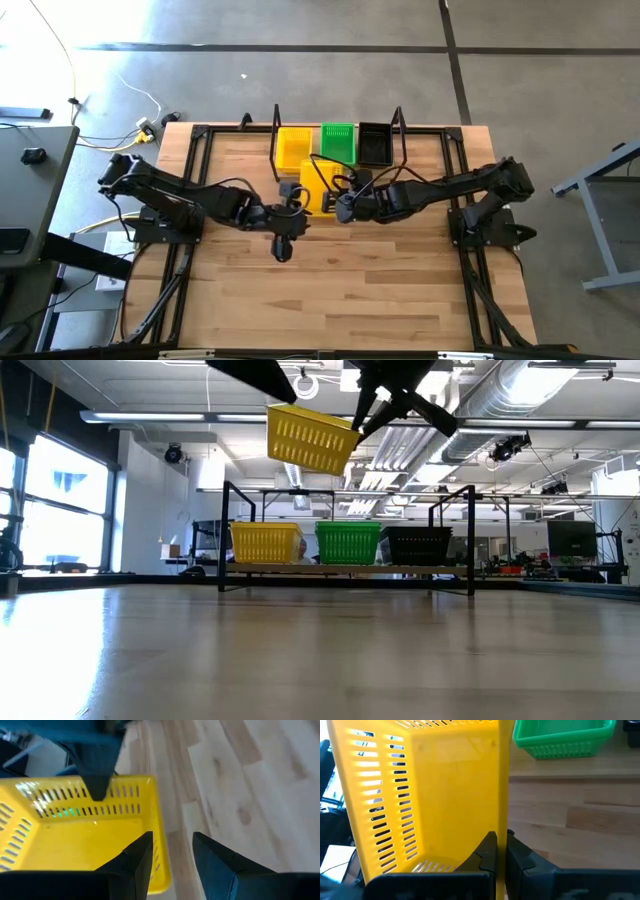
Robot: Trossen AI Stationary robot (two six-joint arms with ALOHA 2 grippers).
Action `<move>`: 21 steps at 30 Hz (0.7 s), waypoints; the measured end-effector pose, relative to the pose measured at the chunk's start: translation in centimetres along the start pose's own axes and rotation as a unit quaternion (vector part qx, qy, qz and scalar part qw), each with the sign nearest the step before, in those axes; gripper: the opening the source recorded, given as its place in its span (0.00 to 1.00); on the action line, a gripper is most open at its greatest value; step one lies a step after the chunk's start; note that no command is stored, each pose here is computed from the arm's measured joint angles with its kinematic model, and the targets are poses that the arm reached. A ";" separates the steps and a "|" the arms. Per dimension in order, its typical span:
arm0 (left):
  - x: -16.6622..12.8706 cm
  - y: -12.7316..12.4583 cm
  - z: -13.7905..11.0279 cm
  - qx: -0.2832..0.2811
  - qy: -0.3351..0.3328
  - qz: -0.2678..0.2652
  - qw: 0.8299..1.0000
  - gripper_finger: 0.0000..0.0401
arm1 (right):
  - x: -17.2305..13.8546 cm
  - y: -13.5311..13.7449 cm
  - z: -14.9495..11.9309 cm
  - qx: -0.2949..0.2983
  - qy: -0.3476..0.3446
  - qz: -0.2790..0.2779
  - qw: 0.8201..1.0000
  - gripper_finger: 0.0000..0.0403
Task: Stack baskets on shelf by color
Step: Stack the yellow bin on the other stacked yellow bin on the shelf
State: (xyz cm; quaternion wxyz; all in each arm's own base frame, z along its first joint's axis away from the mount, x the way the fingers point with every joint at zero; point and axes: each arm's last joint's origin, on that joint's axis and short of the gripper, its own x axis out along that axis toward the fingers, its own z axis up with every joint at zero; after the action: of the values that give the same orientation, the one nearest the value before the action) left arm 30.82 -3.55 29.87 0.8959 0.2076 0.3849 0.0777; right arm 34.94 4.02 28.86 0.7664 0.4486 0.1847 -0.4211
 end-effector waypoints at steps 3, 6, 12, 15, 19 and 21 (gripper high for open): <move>1.2 -0.2 -0.3 0.011 0.025 0.021 0.999 0.32 | 0.1 0.0 0.1 0.001 -0.001 0.002 1.000 0.00; 2.0 -0.2 -0.4 0.018 0.045 0.058 0.997 0.32 | 0.1 0.0 0.1 0.001 -0.001 0.002 1.000 0.00; 3.3 -0.2 -0.9 0.043 0.073 0.068 0.994 0.32 | 0.1 0.0 0.1 0.001 -0.001 0.002 1.000 0.00; 3.3 0.0 -1.0 0.042 0.075 0.070 0.994 0.31 | 0.1 0.0 0.1 0.000 -0.001 0.002 1.000 0.00; 3.4 0.1 -1.0 0.040 0.077 0.071 0.994 0.24 | 0.1 0.1 0.1 -0.007 -0.002 0.004 1.000 0.00; 3.4 0.2 -1.0 0.039 0.078 0.071 0.994 0.17 | 0.1 0.1 0.2 -0.006 -0.002 0.006 1.000 0.00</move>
State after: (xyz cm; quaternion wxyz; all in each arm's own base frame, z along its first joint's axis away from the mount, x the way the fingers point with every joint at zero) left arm 32.46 -1.99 27.06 0.8468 0.2623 0.4405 0.1417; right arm 35.08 3.88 28.95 0.7720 0.4438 0.1829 -0.4167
